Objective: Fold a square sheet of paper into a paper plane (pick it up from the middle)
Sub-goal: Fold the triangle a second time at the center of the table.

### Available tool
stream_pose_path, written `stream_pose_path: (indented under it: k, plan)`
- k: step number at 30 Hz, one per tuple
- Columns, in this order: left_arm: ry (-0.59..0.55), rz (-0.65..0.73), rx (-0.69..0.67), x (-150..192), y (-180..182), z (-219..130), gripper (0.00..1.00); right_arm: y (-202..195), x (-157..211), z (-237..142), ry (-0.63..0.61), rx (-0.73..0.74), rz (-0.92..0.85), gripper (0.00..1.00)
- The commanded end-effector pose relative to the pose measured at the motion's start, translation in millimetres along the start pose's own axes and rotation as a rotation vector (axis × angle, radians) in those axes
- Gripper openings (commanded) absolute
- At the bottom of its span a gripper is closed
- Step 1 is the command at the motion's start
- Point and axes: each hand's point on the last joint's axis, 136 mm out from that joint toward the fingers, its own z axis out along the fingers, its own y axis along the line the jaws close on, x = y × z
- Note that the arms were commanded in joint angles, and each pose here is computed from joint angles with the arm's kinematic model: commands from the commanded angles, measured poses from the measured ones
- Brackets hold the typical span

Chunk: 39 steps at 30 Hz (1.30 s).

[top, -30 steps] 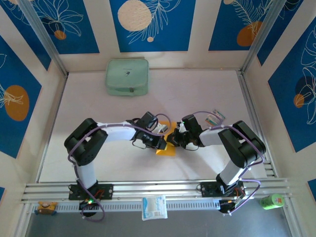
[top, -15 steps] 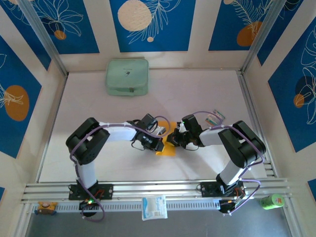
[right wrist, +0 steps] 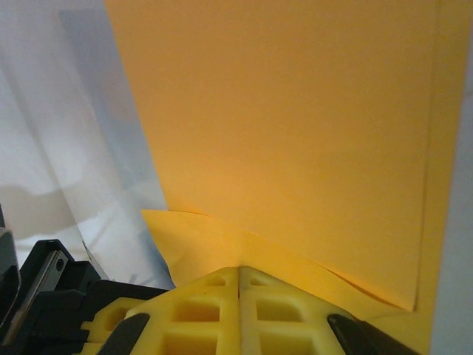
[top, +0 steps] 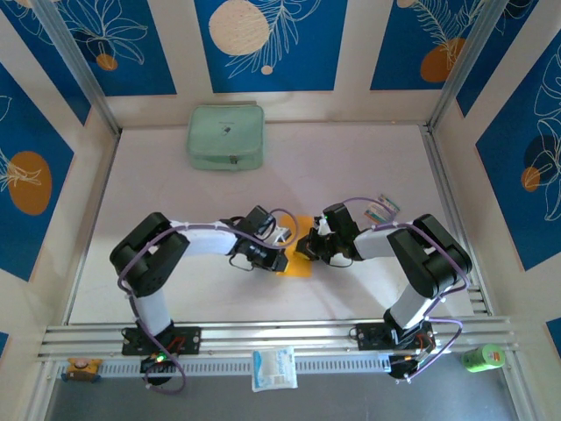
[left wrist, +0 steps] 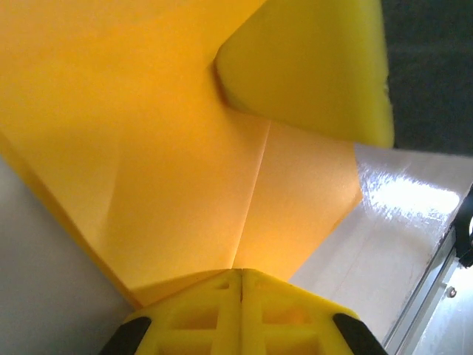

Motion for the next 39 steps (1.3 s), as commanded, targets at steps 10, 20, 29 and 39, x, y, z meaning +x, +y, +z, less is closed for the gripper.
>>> stream_pose_path:
  k: [10, 20, 29, 39]
  plan:
    - [0.102, -0.101, -0.091, 52.8, 23.3, -8.5, 0.08, -40.5, 7.6, 0.1, 0.019, 0.133, 0.084, 0.00]
    - [-0.057, -0.004, 0.009, 8.3, -18.0, -33.9, 0.07, -38.0, 6.6, -0.2, 0.020, 0.126, 0.082, 0.00]
    - [-0.068, -0.003, 0.022, -27.9, -12.8, -15.8, 0.08, -37.1, 7.2, 1.2, 0.027, 0.121, 0.081, 0.00]
    - [0.031, -0.092, -0.064, 11.3, 29.3, 9.6, 0.05, -14.7, 2.2, -2.5, 0.029, 0.065, 0.037, 0.00]
